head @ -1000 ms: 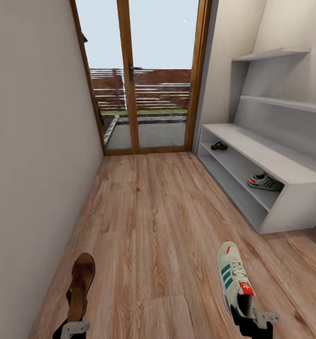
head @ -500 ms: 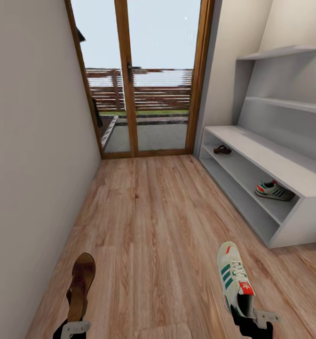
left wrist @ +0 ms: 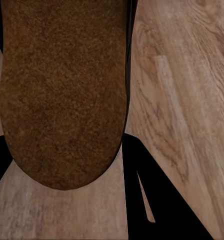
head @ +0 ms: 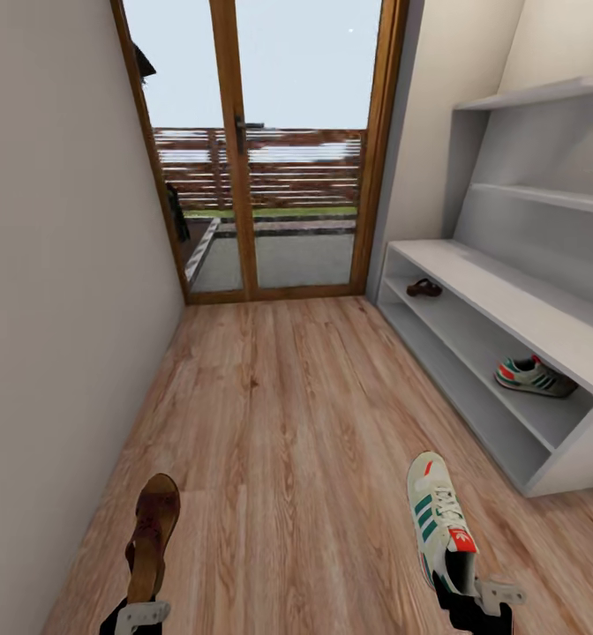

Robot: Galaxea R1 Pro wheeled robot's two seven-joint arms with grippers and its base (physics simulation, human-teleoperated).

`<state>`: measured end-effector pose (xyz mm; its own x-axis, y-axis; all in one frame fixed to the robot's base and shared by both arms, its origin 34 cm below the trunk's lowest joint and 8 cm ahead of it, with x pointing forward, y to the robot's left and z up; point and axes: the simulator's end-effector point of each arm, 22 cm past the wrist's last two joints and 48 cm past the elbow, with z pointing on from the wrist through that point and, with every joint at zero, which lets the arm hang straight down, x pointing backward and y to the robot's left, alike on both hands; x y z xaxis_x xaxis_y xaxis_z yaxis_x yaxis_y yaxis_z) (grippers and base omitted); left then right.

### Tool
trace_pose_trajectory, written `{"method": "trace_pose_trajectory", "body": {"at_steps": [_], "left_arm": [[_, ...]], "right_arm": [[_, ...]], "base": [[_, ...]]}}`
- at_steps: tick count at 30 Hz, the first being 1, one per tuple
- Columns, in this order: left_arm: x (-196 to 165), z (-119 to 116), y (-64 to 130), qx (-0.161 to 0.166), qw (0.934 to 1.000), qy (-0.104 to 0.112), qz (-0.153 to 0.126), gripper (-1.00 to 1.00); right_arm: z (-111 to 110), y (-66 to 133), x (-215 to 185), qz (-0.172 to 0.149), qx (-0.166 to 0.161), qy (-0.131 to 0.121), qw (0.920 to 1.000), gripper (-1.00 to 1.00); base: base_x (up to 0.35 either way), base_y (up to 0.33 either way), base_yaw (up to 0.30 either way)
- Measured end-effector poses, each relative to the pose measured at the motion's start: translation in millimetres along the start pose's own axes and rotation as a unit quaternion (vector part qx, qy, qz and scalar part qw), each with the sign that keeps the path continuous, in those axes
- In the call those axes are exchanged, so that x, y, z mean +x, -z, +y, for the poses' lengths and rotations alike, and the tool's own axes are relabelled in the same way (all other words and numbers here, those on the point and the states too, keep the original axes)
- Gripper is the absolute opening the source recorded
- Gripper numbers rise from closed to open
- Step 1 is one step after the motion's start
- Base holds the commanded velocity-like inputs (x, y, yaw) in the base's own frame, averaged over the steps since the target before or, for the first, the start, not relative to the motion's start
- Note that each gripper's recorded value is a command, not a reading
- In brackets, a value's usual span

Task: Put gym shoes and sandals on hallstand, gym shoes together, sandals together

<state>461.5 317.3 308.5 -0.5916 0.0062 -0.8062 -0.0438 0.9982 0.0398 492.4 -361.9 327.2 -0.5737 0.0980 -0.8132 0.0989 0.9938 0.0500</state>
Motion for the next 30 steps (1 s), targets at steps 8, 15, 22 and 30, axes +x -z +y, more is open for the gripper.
{"method": "trace_pose_trajectory", "body": {"at_steps": [8, 15, 22, 30], "left_arm": [[0.2, 0.0, 0.1, 0.0, 1.0, 0.0, 0.0, -1.0], [0.2, 0.2, 0.1, 0.0, 1.0, 0.0, 0.0, -1.0], [0.4, -0.2, 0.2, 0.0, 1.0, 0.0, 0.0, -1.0], [0.2, 0.3, 0.1, -0.001, 1.0, 0.0, 0.0, -1.0]], "right_arm": [[-0.3, 0.0, 0.0, 0.0, 0.0, 0.0, 1.0, -1.0], [-0.3, 0.0, -0.1, 0.0, 0.0, 0.0, 1.0, -1.0], [-0.4, 0.0, -0.3, 0.0, 0.0, 0.0, 1.0, -1.0], [-0.6, 0.0, -0.4, 0.0, 0.0, 0.0, 1.0, -1.0]], "base": [[0.339, 0.0, 0.0], [0.339, 0.0, 0.0], [0.339, 0.0, 0.0], [0.339, 0.0, 0.0]]}}
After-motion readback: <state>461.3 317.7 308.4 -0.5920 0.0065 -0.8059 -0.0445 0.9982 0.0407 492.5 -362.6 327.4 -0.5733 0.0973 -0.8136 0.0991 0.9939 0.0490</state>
